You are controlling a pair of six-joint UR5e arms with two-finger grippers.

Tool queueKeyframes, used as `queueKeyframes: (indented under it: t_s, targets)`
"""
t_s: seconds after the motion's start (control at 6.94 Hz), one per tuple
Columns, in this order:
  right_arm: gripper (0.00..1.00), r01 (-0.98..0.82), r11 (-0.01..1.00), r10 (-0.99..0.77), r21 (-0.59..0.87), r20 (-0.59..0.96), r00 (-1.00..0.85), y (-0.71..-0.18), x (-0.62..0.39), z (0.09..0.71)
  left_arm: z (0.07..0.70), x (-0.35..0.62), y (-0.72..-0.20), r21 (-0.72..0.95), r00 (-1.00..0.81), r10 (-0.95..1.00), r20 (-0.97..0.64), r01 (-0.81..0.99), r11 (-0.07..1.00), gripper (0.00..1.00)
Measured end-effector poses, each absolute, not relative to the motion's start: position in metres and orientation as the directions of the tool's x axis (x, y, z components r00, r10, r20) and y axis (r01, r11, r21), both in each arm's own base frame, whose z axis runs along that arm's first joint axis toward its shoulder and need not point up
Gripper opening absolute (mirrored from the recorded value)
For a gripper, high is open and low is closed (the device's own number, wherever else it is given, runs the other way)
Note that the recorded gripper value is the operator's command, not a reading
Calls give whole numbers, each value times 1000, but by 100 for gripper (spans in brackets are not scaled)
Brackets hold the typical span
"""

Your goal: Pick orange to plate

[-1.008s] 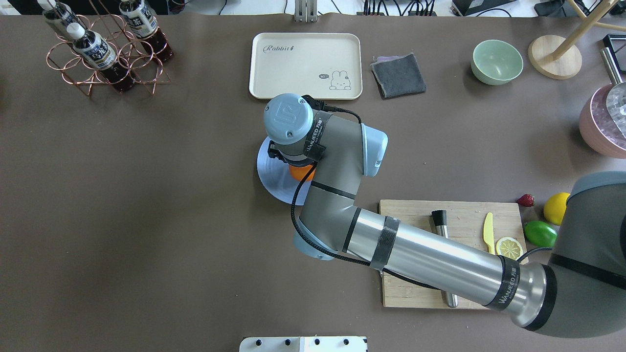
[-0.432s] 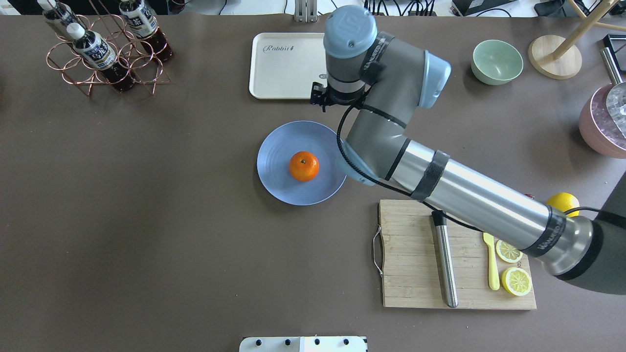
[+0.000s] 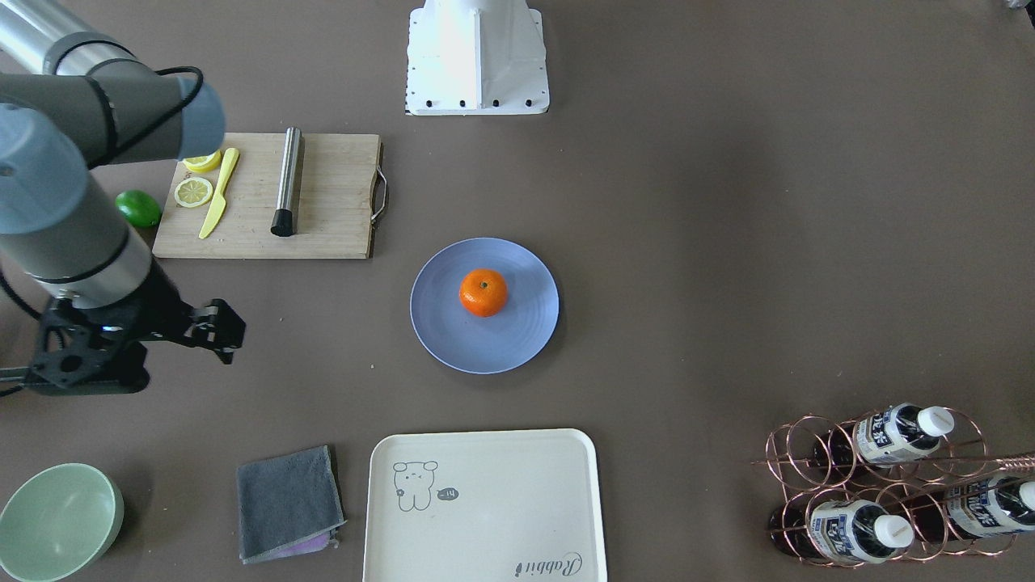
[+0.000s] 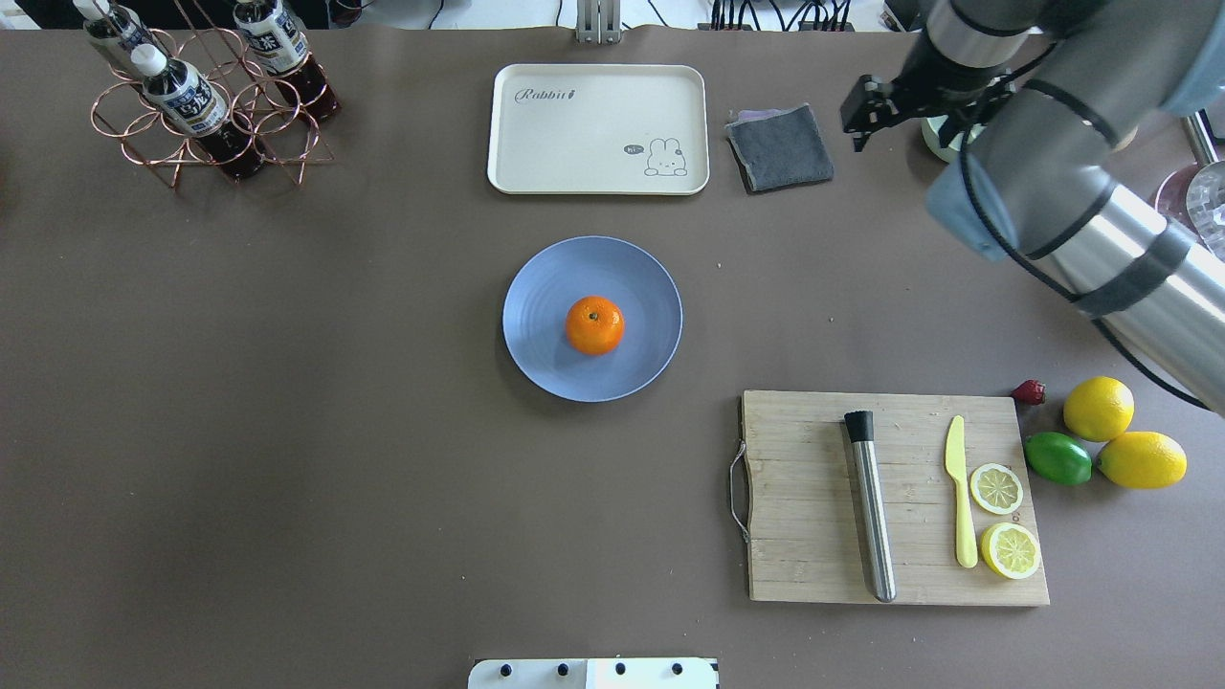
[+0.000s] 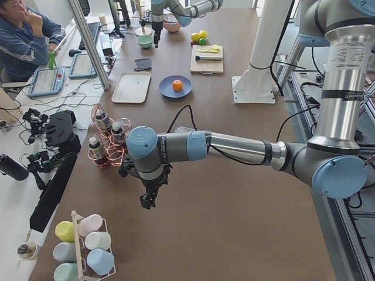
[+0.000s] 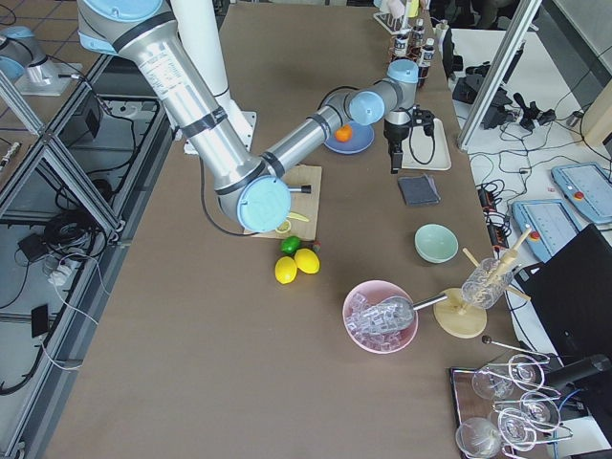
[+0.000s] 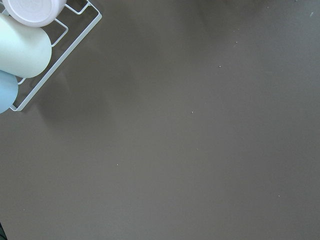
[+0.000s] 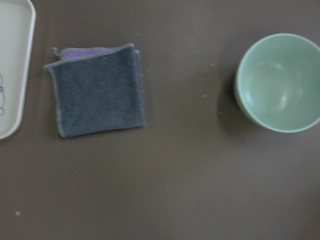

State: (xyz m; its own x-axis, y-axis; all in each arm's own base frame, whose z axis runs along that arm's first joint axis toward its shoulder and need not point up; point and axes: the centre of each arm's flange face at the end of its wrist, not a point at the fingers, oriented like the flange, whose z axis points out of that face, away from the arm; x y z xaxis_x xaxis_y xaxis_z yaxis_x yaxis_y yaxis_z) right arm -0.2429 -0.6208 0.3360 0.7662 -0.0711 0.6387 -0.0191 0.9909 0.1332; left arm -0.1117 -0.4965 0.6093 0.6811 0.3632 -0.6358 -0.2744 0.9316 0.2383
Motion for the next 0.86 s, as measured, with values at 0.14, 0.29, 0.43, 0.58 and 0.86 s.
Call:
queueKeyframes:
  t_s: [0.14, 0.29, 0.43, 0.58, 0.86]
  targets:
    - [100, 56, 983, -152, 174, 607, 780, -610, -176, 391, 613, -112, -497, 234, 681, 360, -638, -274, 933, 99]
    - [100, 114, 973, -212, 199, 587, 781, -597, -107, 444, 618, -112, -497, 233, 681, 359, -639, -273, 933, 99]
    - [100, 140, 969, -235, 203, 584, 777, -581, -46, 489, 620, -112, -498, 235, 681, 360, -638, -273, 933, 99]
    - [100, 135, 975, -216, 179, 590, 778, -563, 6, 533, 620, -112, -499, 237, 681, 361, -637, -273, 932, 99]
    - [100, 83, 993, -114, 79, 607, 787, -526, 63, 606, 620, -112, -499, 239, 681, 363, -636, -273, 932, 99]
